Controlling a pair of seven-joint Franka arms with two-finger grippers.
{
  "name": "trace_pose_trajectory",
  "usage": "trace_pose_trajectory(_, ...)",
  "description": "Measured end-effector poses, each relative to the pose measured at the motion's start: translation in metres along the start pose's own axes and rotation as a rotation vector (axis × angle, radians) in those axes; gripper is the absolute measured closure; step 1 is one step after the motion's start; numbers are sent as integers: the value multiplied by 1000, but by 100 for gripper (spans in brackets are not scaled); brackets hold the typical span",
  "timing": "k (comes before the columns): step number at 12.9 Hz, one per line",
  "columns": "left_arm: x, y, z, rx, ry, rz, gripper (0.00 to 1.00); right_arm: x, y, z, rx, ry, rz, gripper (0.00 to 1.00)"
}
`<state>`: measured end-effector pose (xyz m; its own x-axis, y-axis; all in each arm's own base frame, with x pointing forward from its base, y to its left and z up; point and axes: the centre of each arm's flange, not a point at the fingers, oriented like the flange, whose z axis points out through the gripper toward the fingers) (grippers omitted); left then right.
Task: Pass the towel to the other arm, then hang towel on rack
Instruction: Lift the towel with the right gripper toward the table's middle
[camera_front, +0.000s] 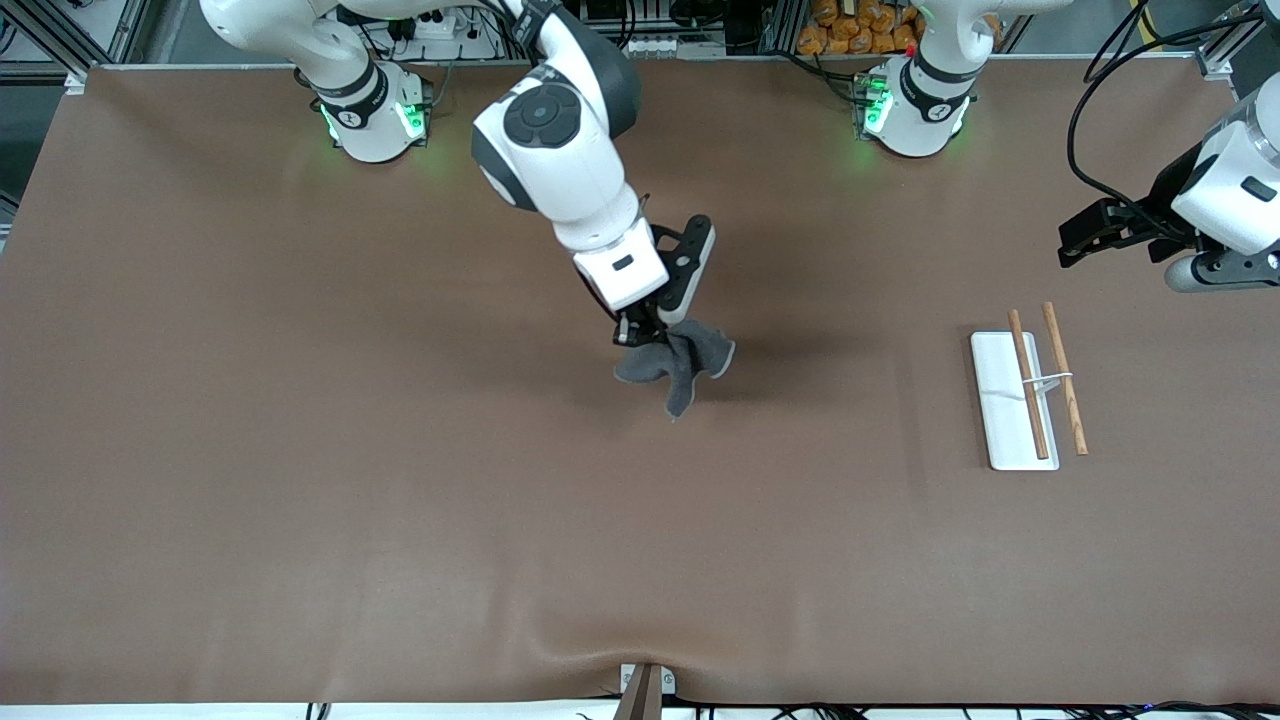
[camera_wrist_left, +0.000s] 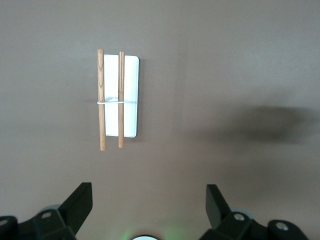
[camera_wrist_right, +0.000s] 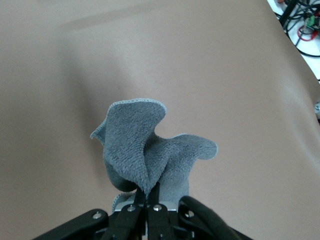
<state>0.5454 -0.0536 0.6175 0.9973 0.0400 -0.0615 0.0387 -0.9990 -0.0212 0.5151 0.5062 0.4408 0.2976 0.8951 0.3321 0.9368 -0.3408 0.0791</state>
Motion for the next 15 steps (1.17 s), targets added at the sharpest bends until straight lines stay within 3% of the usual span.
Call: trace_pose_trajectory(15, 0, 0, 0, -1, -1, 0, 0, -3, 4, 2, -7, -8, 4, 98)
